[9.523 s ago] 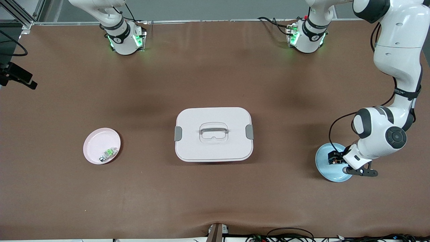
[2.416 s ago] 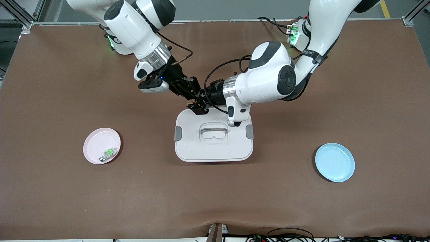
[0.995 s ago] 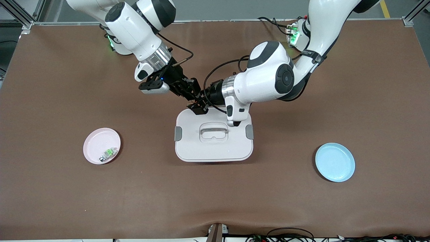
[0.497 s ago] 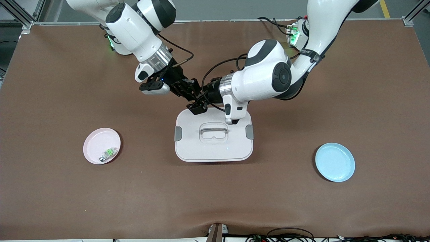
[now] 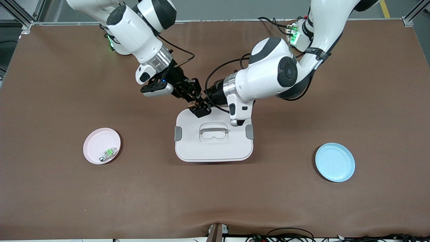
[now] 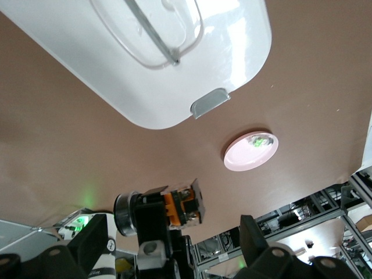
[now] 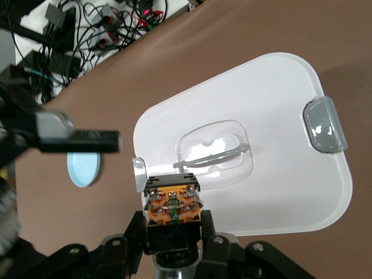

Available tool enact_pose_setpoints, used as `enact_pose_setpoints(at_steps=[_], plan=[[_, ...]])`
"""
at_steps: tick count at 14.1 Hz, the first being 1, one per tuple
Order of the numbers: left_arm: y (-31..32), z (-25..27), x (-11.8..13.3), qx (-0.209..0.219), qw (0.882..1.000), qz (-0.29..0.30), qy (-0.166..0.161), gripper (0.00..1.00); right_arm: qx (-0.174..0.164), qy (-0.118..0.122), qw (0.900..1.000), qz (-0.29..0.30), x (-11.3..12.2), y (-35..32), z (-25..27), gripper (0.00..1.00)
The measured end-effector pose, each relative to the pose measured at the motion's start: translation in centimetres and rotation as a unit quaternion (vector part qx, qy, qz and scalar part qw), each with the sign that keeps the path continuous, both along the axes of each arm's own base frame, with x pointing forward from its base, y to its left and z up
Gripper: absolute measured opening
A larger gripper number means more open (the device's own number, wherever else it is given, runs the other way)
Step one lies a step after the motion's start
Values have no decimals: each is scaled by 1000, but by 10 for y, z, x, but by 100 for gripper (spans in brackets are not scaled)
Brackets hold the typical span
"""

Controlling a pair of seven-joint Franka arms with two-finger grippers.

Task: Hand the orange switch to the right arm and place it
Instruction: 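Open the left gripper and withdraw while the right gripper carries the switch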

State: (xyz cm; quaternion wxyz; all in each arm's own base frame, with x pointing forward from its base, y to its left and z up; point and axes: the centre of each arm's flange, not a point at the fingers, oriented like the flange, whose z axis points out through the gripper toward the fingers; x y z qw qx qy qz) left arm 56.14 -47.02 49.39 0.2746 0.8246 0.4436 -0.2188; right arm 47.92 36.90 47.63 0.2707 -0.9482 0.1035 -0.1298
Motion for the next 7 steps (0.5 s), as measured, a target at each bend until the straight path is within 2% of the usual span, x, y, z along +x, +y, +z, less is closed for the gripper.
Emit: enact_pose_setpoints(at_steps=[2,4,7], plan=[[9,10,3,11,1000,2,-18,100,-23,-8,999,40,4,-7,-4,42],[24,17,6,39,999,-3,-23,100,-55,-15,993,100,10,-20,-10,42],[62,20,17,116,992,-15,-42,100,-102,-7,975,196,24,-56,-24,42]])
